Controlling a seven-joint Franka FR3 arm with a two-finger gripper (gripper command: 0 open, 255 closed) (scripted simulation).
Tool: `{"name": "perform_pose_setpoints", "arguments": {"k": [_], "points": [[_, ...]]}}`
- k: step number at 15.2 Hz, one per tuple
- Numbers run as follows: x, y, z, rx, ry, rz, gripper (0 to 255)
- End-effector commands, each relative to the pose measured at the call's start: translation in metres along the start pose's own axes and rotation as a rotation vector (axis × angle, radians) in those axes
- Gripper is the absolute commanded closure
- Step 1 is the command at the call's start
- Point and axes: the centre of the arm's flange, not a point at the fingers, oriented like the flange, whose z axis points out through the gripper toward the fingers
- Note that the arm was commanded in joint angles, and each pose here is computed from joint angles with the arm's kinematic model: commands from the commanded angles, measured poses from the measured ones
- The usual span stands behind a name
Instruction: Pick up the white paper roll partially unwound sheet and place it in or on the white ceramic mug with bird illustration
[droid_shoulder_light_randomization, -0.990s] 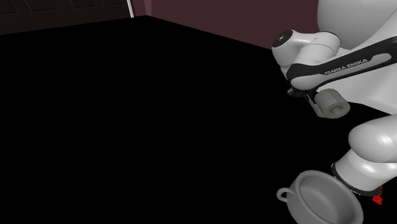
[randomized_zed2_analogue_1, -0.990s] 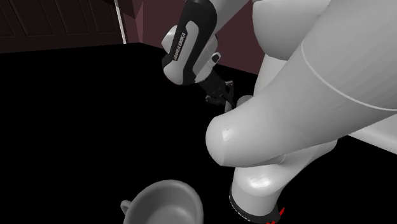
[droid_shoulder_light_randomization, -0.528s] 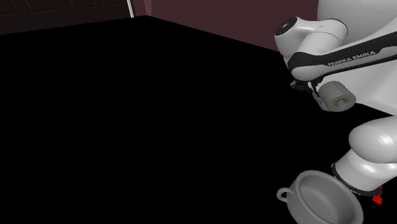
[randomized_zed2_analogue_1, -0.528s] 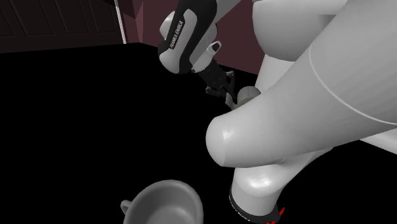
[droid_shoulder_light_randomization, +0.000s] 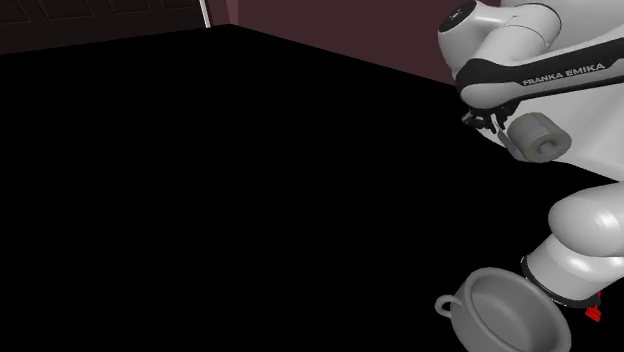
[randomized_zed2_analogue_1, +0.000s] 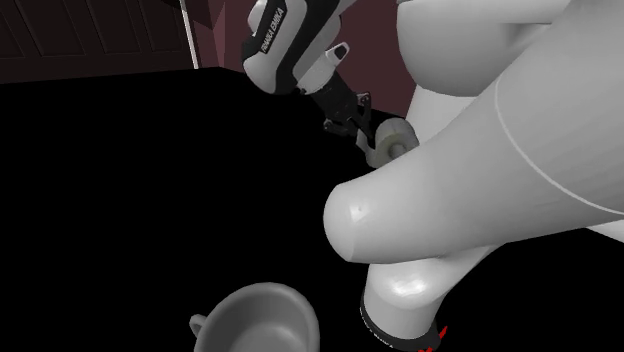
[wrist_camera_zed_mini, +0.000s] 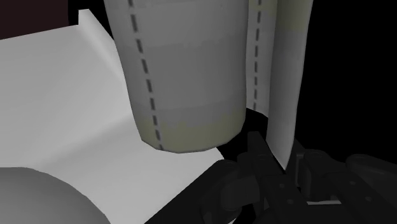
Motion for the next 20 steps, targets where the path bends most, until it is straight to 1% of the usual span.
{"name": "perform_pose_setpoints", "arguments": {"k": [1, 2, 20], "points": [[0.002, 0.008, -0.008, 0.000, 0.000, 0.000, 255], [0.002, 0.010, -0.011, 0.000, 0.000, 0.000, 255], [-0.200, -0.063, -0.113, 0.000, 0.000, 0.000, 255]]}}
